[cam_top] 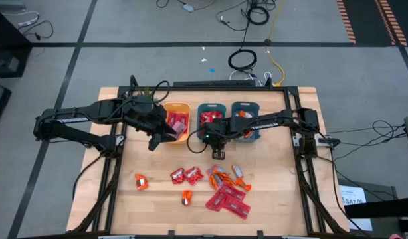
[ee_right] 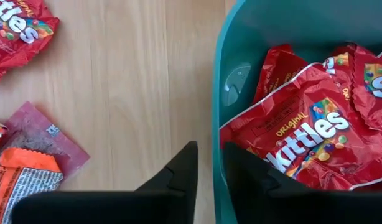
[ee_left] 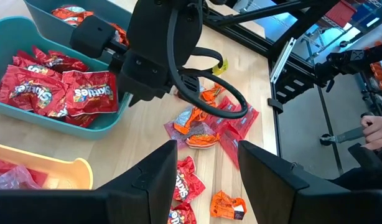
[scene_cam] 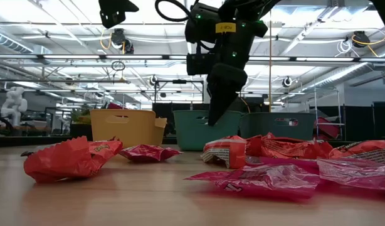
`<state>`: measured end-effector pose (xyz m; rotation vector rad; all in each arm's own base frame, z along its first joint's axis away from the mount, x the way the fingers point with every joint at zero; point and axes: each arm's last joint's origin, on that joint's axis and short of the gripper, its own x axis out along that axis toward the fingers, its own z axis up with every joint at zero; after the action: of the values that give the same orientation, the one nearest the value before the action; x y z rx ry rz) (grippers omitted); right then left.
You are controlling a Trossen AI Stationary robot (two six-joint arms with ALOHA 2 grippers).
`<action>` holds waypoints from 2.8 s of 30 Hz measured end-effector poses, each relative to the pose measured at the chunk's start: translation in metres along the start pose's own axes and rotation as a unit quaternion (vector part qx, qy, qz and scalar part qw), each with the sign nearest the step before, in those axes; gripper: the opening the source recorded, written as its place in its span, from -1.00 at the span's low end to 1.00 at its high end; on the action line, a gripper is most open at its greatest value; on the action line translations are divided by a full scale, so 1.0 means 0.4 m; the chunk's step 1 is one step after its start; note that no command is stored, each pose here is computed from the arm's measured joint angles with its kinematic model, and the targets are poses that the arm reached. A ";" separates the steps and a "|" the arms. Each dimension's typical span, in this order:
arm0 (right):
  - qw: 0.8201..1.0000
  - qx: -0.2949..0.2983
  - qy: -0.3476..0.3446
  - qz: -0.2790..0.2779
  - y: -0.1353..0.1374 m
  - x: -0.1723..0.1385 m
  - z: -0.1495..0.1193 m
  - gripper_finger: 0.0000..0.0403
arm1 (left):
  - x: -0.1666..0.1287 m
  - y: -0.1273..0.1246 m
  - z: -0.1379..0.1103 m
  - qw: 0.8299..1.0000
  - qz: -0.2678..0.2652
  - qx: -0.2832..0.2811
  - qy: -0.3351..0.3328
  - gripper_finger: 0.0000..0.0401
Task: Sort candy
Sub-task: Adjust the green bin, then put the red candy into the top center green bin
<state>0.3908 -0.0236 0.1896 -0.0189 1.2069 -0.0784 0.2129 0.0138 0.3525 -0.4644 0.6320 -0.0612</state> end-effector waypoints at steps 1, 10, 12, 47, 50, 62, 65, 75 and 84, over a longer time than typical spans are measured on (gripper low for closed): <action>1.000 0.000 0.000 0.000 0.000 -0.001 0.000 -0.63 | 0.000 0.000 0.000 1.000 0.000 0.000 0.000 -0.11; 0.998 0.023 -0.062 -0.001 -0.006 -0.110 0.011 -0.40 | 0.000 0.000 0.000 1.000 0.000 0.000 0.000 -0.11; 0.995 0.043 -0.089 0.001 -0.008 -0.150 0.014 -0.37 | 0.000 0.000 0.000 1.000 0.003 0.000 -0.001 -0.11; 0.973 0.050 -0.202 0.097 0.244 0.075 0.088 0.22 | 0.000 0.004 0.000 1.000 0.023 -0.001 -0.007 -0.11; 0.980 0.043 -0.171 0.093 0.261 0.125 0.070 0.21 | 0.000 0.004 0.000 1.000 0.024 -0.001 -0.006 -0.11; 0.989 0.034 -0.122 0.077 0.280 0.208 0.038 -0.18 | 0.000 0.004 0.000 1.000 0.024 -0.002 -0.005 -0.11; 0.990 0.035 -0.113 0.077 0.276 0.205 0.035 -0.59 | 0.000 0.004 0.000 1.000 0.024 -0.002 -0.005 -0.11; 0.989 0.043 -0.129 0.063 0.235 0.021 0.048 -0.89 | 0.000 0.003 0.002 1.000 0.023 -0.001 -0.009 -0.11; 0.966 0.094 -0.239 -0.024 0.137 -0.233 0.055 -0.93 | 0.000 0.003 0.003 1.000 0.022 0.000 -0.011 -0.11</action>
<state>0.3813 0.0371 0.2812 0.0944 0.7124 -0.2176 0.2134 0.0152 0.3528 -0.4500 0.6194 -0.0144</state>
